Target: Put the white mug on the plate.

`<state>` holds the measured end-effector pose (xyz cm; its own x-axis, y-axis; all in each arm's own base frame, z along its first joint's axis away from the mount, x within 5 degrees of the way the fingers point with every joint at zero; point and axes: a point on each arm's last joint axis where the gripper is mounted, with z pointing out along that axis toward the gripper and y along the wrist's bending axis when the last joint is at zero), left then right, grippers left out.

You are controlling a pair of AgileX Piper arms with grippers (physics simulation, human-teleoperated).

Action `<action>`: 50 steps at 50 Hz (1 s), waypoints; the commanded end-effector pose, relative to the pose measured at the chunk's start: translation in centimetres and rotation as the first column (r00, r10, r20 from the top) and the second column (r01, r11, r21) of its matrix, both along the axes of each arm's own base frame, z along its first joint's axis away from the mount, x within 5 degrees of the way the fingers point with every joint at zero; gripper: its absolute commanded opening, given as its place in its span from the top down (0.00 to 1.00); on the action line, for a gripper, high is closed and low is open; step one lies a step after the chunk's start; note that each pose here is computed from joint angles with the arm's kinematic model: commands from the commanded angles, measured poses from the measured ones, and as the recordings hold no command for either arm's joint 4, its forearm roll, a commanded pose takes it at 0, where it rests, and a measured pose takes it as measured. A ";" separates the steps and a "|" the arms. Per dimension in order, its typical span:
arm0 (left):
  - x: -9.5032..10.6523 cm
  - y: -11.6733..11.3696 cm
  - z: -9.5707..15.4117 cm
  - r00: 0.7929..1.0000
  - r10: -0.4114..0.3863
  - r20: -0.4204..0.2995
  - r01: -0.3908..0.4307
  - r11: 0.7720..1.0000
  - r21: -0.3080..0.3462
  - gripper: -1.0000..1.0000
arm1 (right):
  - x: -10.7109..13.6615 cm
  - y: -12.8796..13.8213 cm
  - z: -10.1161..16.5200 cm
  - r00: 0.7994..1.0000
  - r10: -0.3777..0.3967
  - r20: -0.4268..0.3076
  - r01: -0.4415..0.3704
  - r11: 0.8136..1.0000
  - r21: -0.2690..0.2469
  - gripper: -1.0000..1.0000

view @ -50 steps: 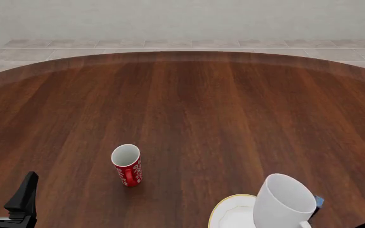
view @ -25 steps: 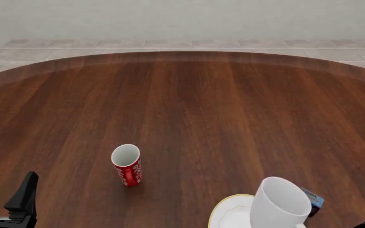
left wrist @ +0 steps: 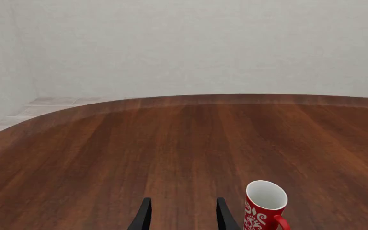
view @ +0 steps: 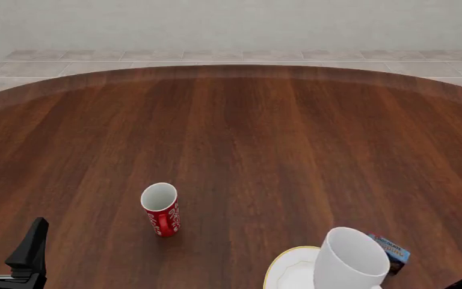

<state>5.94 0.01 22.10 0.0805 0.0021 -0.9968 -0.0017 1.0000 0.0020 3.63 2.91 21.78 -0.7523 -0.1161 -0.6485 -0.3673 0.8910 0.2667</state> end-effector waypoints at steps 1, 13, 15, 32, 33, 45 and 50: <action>0.0 0.0 0.0 1.000 0.000 0.000 0.000 1.000 0.000 0.00 | 0.1 0.1 0.1 1.000 0.001 0.000 -0.001 1.000 0.010 1.00; 0.0 0.0 0.0 1.000 0.000 0.000 0.000 1.000 0.000 0.00 | 0.1 0.2 -0.2 1.000 0.007 -0.008 -0.007 1.000 0.002 0.00; 0.0 0.0 0.0 1.000 0.000 0.000 0.000 1.000 0.000 0.00 | 0.1 0.1 -0.2 1.000 0.009 -0.009 -0.009 1.000 -0.003 0.00; 0.0 0.0 0.0 1.000 0.000 0.000 0.000 1.000 0.000 0.00 | 0.2 0.2 -0.4 1.000 0.013 -0.013 -0.013 1.000 -0.005 0.00; 0.0 0.0 0.0 1.000 0.000 0.000 0.000 1.000 0.000 0.00 | 0.2 0.2 -0.3 1.000 0.013 -0.013 -0.013 1.000 -0.005 0.00; 0.0 0.0 0.0 1.000 0.000 0.000 0.000 1.000 0.000 0.00 | -0.4 -0.2 0.5 1.000 0.017 -0.003 -0.017 1.000 -0.002 0.00; 0.0 0.0 0.0 1.000 0.000 0.000 0.000 1.000 0.000 0.00 | -0.6 -0.4 0.9 1.000 0.017 0.006 -0.017 1.000 0.002 0.00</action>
